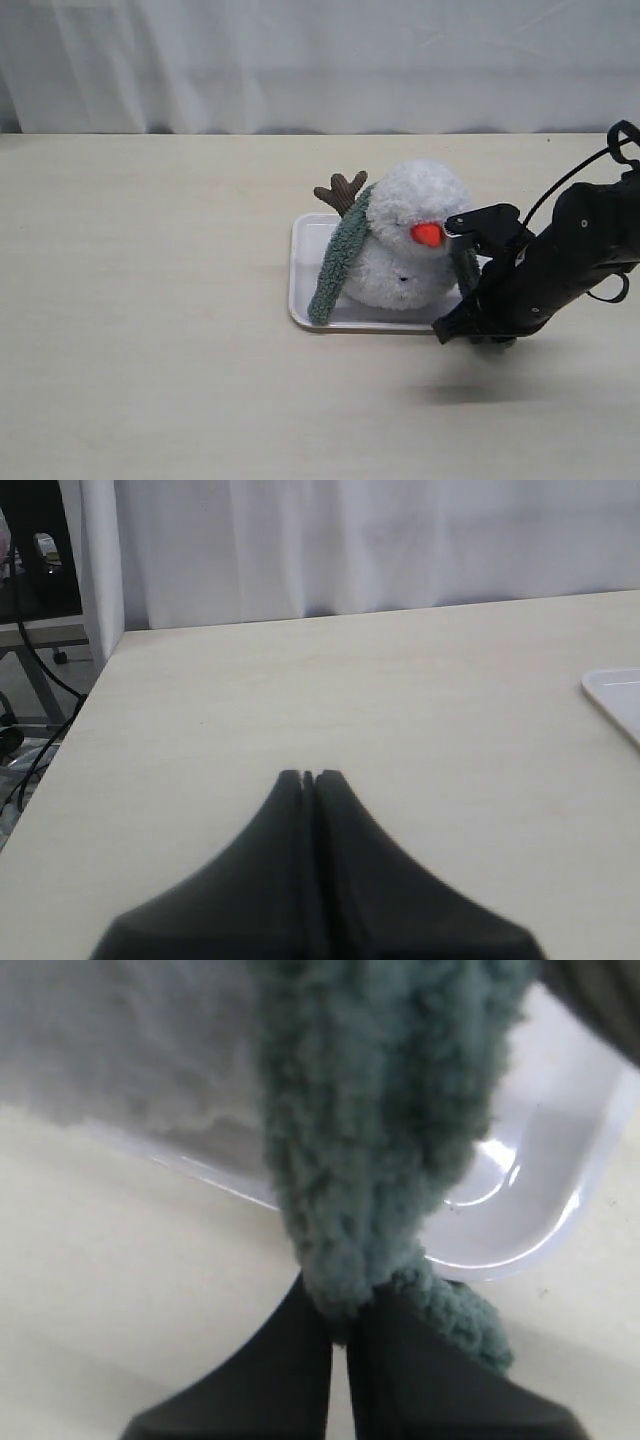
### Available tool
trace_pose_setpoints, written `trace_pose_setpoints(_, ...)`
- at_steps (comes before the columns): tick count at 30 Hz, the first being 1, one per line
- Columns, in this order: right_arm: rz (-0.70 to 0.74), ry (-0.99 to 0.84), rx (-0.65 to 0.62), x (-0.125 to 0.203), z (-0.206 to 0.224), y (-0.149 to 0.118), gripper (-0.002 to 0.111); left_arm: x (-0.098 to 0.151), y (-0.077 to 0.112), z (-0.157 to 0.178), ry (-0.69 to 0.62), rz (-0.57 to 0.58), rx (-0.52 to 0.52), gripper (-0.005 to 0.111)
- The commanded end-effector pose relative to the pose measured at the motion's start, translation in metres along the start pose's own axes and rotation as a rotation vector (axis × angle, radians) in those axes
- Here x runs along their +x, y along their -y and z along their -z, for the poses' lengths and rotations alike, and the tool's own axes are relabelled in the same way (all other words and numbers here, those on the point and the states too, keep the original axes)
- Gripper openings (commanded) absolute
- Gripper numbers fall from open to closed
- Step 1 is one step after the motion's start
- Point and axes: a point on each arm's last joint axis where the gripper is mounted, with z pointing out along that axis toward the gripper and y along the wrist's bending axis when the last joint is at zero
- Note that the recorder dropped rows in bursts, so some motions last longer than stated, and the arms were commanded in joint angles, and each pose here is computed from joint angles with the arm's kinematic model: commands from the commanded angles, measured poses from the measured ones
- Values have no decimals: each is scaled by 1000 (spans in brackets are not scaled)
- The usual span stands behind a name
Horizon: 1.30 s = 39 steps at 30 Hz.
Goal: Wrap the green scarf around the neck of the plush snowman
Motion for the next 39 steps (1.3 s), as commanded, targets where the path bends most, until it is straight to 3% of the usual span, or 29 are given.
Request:
trace_pose_setpoints(1, 7, 41, 6, -2, 8, 1, 4, 0, 0, 0, 10, 9, -5, 0)
trace_pose_setpoints(4, 2, 75, 6, -5, 18, 0, 5, 0, 0, 0, 10, 9, -5, 0)
trace_pose_setpoints(12, -5, 171, -52, -7, 56, -8, 27, 0, 0, 0, 10, 9, -5, 0)
trace_pose_setpoints(19, 11, 236, -185, -5, 85, -22, 42, 0, 0, 0, 10, 9, -5, 0)
trace_pose_setpoints(24, 25, 204, -339, -1, 91, -36, 44, 0, 0, 0, 10, 9, -5, 0)
trace_pose_setpoints(31, 41, 91, -450, 9, 92, -45, 44, 0, 0, 0, 10, 9, -5, 0)
trace_pose_setpoints(37, 43, 185, -565, 2, 98, -57, 44, 0, 0, 0, 10, 9, -5, 0)
trace_pose_setpoints(39, 78, 229, -523, -3, 96, -68, 44, 0, 0, 0, 10, 9, -5, 0)
